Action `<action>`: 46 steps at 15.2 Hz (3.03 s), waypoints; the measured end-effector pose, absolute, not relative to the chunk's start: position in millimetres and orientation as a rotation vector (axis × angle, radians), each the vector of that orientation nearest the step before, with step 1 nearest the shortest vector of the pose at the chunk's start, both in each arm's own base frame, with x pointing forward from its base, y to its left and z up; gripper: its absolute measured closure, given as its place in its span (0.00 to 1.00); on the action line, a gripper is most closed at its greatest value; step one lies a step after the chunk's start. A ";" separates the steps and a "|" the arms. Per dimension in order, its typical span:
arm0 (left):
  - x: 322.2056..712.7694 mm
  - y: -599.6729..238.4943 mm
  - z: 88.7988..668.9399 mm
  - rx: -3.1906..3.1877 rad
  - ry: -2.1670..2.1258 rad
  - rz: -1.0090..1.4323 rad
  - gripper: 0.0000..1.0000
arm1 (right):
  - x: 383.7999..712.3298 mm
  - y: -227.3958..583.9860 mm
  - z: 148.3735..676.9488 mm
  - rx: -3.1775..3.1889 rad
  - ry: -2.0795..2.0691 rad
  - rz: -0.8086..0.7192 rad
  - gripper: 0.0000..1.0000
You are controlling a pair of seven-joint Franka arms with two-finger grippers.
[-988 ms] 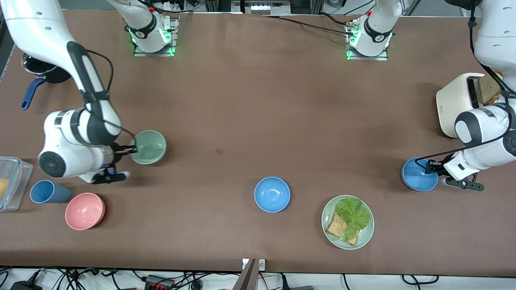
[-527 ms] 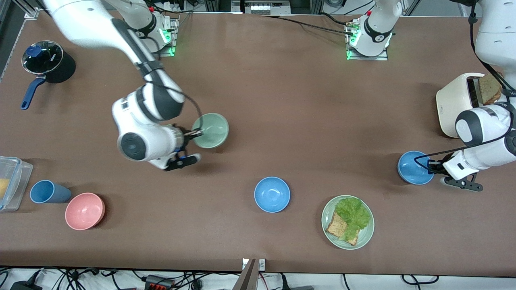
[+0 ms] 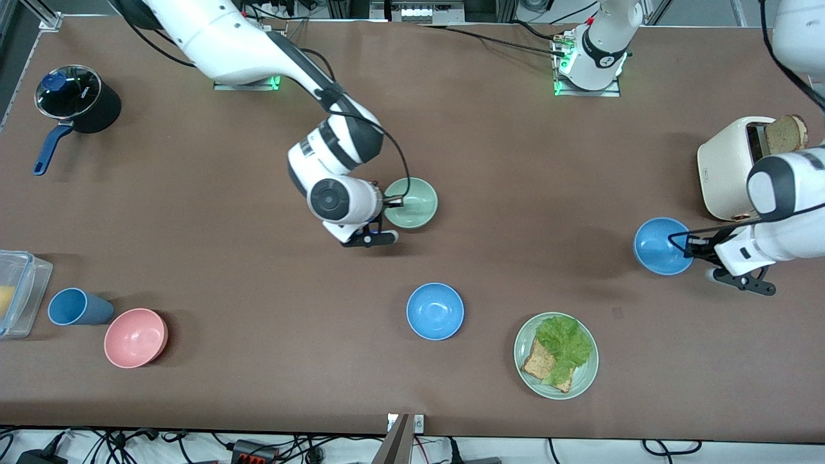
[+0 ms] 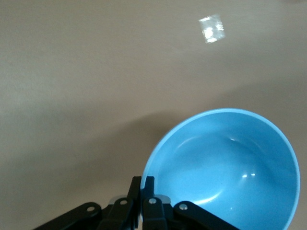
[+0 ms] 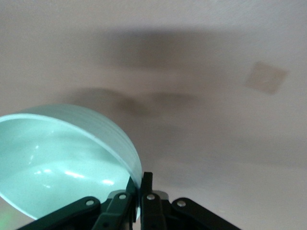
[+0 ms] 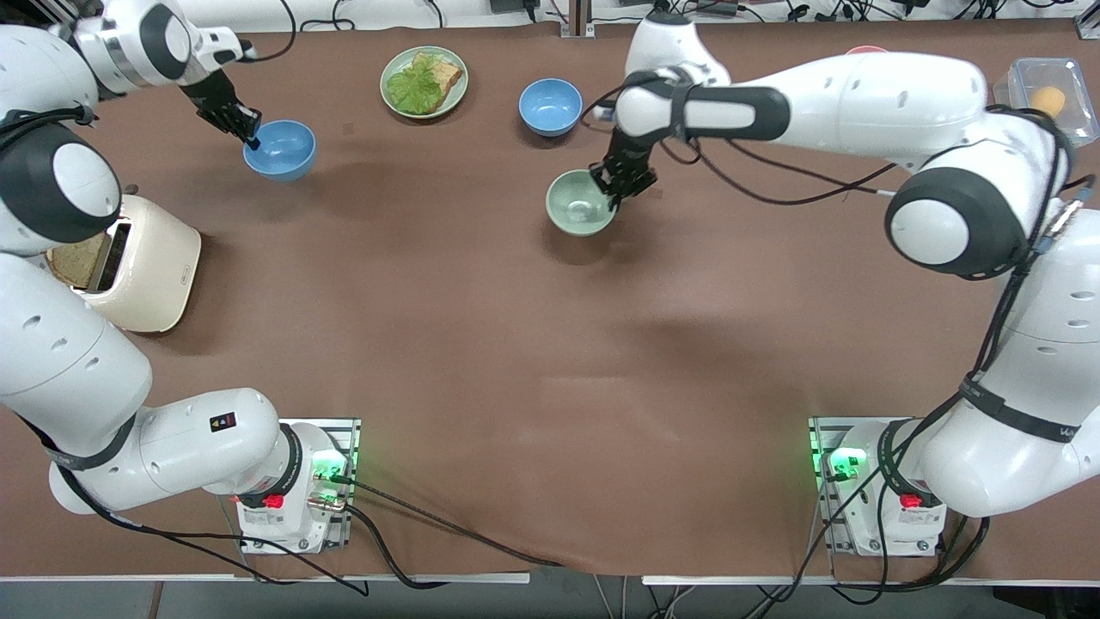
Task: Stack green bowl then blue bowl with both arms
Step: 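Slide the green bowl to center with the right gripper while the left gripper lifts, then open the right gripper off the green bowl while the left gripper carries the blue bowl, then lower the blue bowl onto the green bowl while the right gripper withdraws, then hold the blue bowl in the green bowl and open the left gripper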
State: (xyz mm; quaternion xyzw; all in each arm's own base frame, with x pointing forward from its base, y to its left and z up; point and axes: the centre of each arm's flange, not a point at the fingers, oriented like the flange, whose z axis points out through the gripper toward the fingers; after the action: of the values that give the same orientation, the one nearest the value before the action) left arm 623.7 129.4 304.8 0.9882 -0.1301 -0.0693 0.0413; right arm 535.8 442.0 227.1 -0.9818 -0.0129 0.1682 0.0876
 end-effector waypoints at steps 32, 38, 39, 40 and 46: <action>516.9 -362.7 325.9 2.889 0.192 -0.338 0.96 | 673.2 23.0 488.6 -3.059 0.329 0.095 0.00; 502.9 -398.0 303.8 2.891 0.158 -0.275 0.96 | 659.9 -33.5 543.8 -3.146 0.164 -0.049 0.00; 501.6 -400.3 298.9 2.917 0.127 -0.247 0.96 | 656.2 -40.0 553.4 -3.153 0.142 -0.068 0.00; 500.9 -401.4 294.5 2.934 0.104 -0.233 0.96 | 652.3 -43.9 562.5 -3.157 0.120 -0.084 0.00; 502.6 -399.7 285.3 2.956 0.073 -0.218 0.96 | 633.7 -42.2 584.8 -3.163 0.071 -0.048 0.00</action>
State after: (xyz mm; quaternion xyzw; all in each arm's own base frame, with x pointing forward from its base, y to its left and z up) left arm 502.6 -399.7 285.3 0.9931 0.0246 -0.0731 0.0884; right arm 633.7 -42.2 584.8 -0.9996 0.0223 -0.0151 -0.0111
